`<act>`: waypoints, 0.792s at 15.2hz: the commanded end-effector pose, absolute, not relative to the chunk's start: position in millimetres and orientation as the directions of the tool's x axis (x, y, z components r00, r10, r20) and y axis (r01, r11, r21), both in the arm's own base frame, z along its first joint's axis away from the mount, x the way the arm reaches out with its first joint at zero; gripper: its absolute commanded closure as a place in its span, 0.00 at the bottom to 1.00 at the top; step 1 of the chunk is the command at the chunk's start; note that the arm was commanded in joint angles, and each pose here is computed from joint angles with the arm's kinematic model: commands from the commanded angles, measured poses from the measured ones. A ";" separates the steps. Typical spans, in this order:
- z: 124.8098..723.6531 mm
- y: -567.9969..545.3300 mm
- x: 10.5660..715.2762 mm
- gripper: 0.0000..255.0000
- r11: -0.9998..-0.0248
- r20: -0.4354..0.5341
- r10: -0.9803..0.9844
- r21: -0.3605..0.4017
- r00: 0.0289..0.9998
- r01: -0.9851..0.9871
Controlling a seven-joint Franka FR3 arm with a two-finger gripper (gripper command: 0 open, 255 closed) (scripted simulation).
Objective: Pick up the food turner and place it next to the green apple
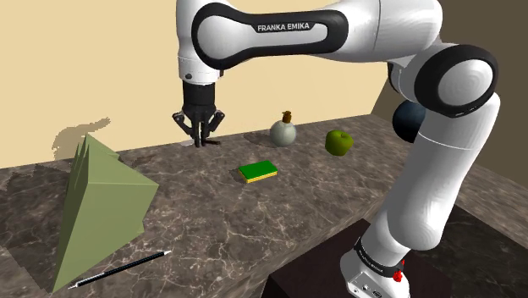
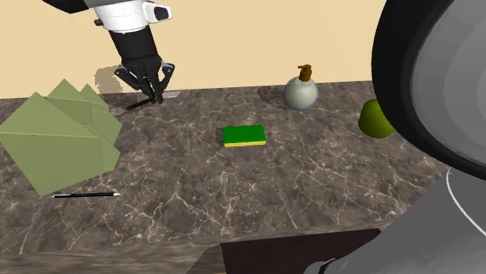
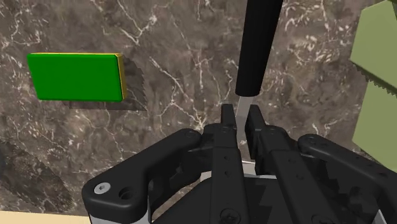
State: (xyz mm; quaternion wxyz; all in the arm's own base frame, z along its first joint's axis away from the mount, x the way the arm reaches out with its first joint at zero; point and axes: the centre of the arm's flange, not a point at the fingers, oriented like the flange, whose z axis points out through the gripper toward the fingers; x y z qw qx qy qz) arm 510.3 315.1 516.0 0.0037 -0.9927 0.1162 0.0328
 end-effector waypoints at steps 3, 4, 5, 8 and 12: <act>520.2 275.4 505.2 1.00 -0.973 -0.066 -0.230 0.000 0.971 -0.231; 520.2 262.3 503.6 1.00 -0.973 -0.066 -0.230 0.000 0.971 -0.231; 520.2 249.2 501.9 1.00 -0.973 -0.066 -0.230 0.000 0.971 -0.231; 520.2 209.9 497.0 1.00 -0.973 -0.066 -0.230 0.000 0.971 -0.231; 520.2 157.5 490.5 1.00 -0.973 -0.066 -0.230 0.000 0.971 -0.231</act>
